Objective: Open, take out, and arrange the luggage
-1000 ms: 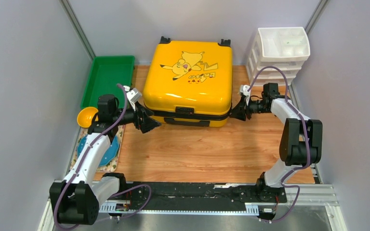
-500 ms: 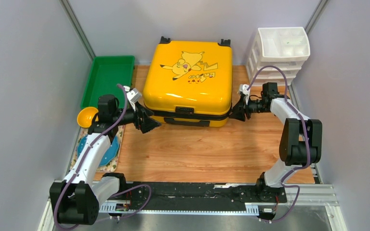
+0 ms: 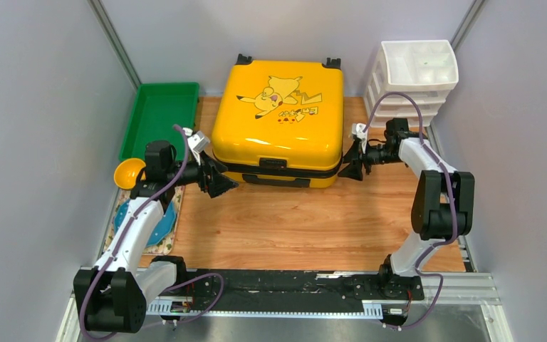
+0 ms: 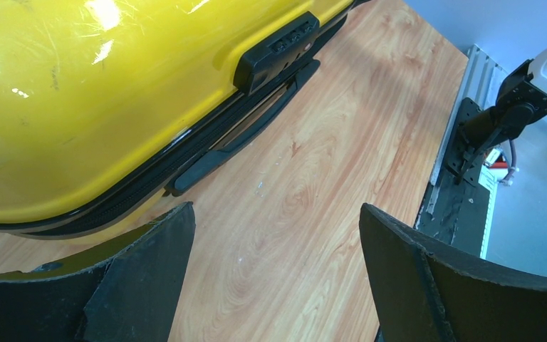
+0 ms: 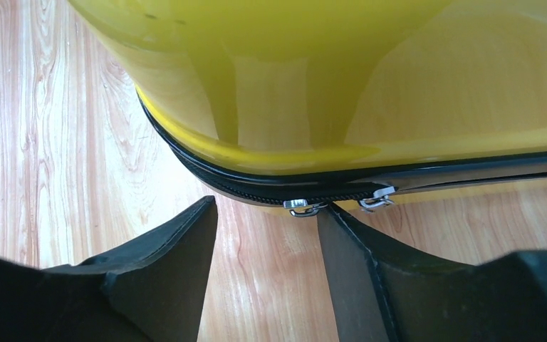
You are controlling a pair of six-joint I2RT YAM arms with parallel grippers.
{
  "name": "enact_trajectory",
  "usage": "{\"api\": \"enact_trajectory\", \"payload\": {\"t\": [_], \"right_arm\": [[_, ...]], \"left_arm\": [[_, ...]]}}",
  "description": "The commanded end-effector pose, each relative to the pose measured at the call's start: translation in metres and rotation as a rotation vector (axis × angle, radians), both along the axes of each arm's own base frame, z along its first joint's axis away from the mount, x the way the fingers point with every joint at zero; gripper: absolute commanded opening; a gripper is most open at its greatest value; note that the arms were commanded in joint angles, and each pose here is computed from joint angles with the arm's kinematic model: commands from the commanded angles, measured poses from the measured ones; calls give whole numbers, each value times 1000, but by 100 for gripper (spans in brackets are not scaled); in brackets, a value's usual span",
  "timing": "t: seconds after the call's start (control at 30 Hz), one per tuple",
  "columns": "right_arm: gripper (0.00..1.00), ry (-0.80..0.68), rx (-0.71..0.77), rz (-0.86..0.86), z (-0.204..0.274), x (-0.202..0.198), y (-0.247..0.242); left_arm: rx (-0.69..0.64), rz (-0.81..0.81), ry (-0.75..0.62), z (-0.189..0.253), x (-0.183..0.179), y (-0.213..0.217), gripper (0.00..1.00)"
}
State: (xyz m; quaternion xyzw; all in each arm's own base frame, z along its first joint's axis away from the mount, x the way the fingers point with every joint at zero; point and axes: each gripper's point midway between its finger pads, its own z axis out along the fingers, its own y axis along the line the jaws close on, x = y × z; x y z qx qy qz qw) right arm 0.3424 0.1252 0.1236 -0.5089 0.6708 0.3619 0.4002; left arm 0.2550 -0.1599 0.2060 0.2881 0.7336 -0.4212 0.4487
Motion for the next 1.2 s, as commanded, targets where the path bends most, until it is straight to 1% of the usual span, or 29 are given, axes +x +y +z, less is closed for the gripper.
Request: {"api": "enact_trajectory", "payload": {"t": [0.0, 0.1, 0.13, 0.17, 0.2, 0.23, 0.27, 0.3, 0.33, 0.4, 0.43, 0.5, 0.53, 0.6, 0.63, 0.7, 0.77, 0.8, 0.83, 0.93, 0.97, 1.0, 1.03, 1.07, 1.1, 1.13, 1.17], "right_arm": [[60, -194, 73, 111, 33, 20, 18], [60, -206, 59, 121, 33, 26, 16], [60, -239, 52, 136, 35, 28, 16], [59, -242, 52, 146, 35, 27, 16], [56, -215, 68, 149, 36, 23, 17], [50, -203, 77, 155, 37, 21, 19], [45, -232, 88, 176, 43, 21, 21], [42, -194, 97, 185, 42, 12, 23], [36, -190, 101, 192, 44, 10, 25], [32, -175, 124, 187, 48, 6, 27], [28, -167, 131, 185, 49, 4, 27], [24, -136, 147, 176, 49, 0, 29], [19, -133, 149, 174, 50, -2, 29], [14, -108, 148, 168, 47, -7, 28], [9, -108, 145, 165, 49, -10, 28], [6, -108, 137, 161, 47, -13, 27], [0, -76, 140, 141, 45, -19, 26], [0, -90, 137, 126, 45, -14, 26], [0, -33, 143, 100, 41, -19, 26], [0, -50, 131, 64, 43, -16, 25], [0, 39, 143, 20, 38, -22, 25], [0, -12, 125, 1, 42, -16, 24], [0, 1, 115, -25, 41, -17, 25], [0, 89, 117, -80, 30, -25, 24], [0, 32, 92, -135, 30, -11, 19], [0, 1, 87, -132, 36, -15, 28], [0, -1, 82, -154, 34, -16, 29]], "left_arm": [[-11, -25, -38, 4, 1, -1, 93], [-15, -29, -29, 2, 1, -2, 92], [-17, -30, -31, 3, 1, -2, 93], [-16, -29, -31, 2, 1, -2, 92], [-15, -29, -34, 2, 1, -2, 92], [-12, -24, -34, 2, 2, -2, 92], [-12, -24, -35, 1, 2, -2, 92], [-13, -24, -37, 2, 3, -2, 92], [-15, -26, -38, 2, 2, -2, 92], [-16, -27, -48, 4, 3, -2, 91], [-27, -23, -29, 4, 2, -3, 91], [-28, -23, -28, 4, 2, -3, 91], [-26, -24, -35, 5, 2, -3, 91], [-25, -21, -37, 5, 1, -2, 91], [-24, -18, -32, 3, 1, -2, 91], [-25, -16, -34, 4, 1, -2, 91], [-29, -10, -34, 3, 0, -2, 91], [-29, -5, -33, 3, 1, -2, 91], [-32, 1, -26, 2, 1, -2, 90], [-27, 30, -19, 0, 5, 0, 90], [-25, 38, -24, 1, 6, 1, 90], [-23, 51, -24, 1, 7, 2, 90], [-17, 73, -27, 0, 10, 4, 89], [-15, 84, -35, 2, 12, 5, 89], [-13, 93, -38, 2, 14, 6, 89], [-14, 122, -33, 3, 17, 8, 88], [-15, 145, -39, 5, 21, 10, 88]]}}
